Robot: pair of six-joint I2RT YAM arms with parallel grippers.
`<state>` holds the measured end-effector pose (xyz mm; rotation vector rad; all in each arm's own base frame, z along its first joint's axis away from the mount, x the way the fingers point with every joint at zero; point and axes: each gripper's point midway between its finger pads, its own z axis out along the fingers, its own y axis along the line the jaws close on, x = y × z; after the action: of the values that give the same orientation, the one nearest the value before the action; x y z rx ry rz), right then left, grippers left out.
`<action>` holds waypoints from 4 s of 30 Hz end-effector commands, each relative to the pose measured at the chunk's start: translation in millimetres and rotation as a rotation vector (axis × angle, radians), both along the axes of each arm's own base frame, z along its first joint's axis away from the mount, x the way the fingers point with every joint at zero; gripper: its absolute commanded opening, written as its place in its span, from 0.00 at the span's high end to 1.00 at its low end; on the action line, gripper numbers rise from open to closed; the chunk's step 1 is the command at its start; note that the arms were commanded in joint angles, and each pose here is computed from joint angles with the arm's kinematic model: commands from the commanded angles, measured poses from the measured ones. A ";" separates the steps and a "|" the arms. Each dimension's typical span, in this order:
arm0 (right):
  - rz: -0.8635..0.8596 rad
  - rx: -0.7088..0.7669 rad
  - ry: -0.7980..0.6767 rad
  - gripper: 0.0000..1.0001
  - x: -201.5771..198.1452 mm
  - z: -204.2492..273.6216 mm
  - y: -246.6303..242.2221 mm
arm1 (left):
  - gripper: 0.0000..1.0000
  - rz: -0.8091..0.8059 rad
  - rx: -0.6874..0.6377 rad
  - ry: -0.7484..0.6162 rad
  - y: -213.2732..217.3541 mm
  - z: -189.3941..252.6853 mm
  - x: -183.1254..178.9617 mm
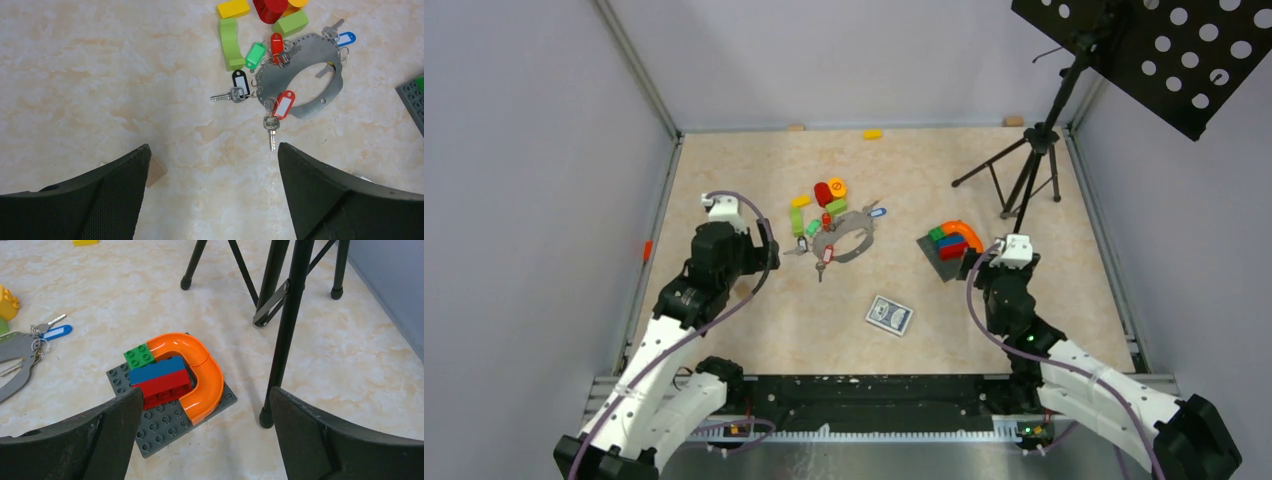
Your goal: Remove the keys from the keyring
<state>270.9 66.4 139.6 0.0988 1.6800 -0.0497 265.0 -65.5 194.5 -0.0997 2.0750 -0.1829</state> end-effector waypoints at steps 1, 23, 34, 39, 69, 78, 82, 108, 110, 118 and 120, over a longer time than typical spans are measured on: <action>0.005 0.046 -0.047 0.04 0.7 19.3 3.0 | 0.02 0.019 -0.006 -0.061 3.2 16.3 4.4; -0.061 0.190 0.065 0.01 -13.3 27.5 -2.7 | 0.02 0.066 -0.012 0.001 6.7 -0.9 4.2; 0.070 0.108 0.413 0.02 -26.6 23.9 31.5 | 0.02 -0.079 -0.023 0.037 -16.1 -1.6 4.0; 0.154 0.138 0.432 0.03 -26.8 39.2 49.7 | 0.02 -0.150 -0.035 0.041 -28.6 1.4 7.1; 0.139 0.188 0.448 0.06 -41.3 26.3 42.1 | 0.27 -0.134 0.098 0.260 -120.5 -68.8 113.4; 0.134 0.181 0.447 0.06 -42.3 23.6 39.6 | 0.39 -0.160 0.076 0.318 -137.4 -98.6 139.2; 0.136 0.184 0.445 0.06 -42.6 22.7 39.9 | 0.43 -0.145 0.065 0.333 -133.3 -109.7 153.5; 0.150 0.180 0.446 0.06 -43.4 23.1 41.2 | 0.50 -0.153 0.022 0.378 -135.6 -160.3 192.5; 0.151 0.179 0.445 0.06 -43.3 23.4 41.3 | 0.53 -0.145 0.026 0.386 -131.9 -164.8 191.4; 0.151 0.180 0.445 0.06 -43.1 22.7 41.2 | 0.77 -0.124 0.025 0.402 -117.5 -173.3 185.1; 0.152 0.180 0.444 0.06 -43.2 22.8 41.6 | 0.88 -0.124 0.030 0.394 -115.5 -169.7 185.2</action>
<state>225.7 104.0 157.2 0.1075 2.1579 0.1820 455.7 -194.4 34.4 0.0122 2.4588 -0.2629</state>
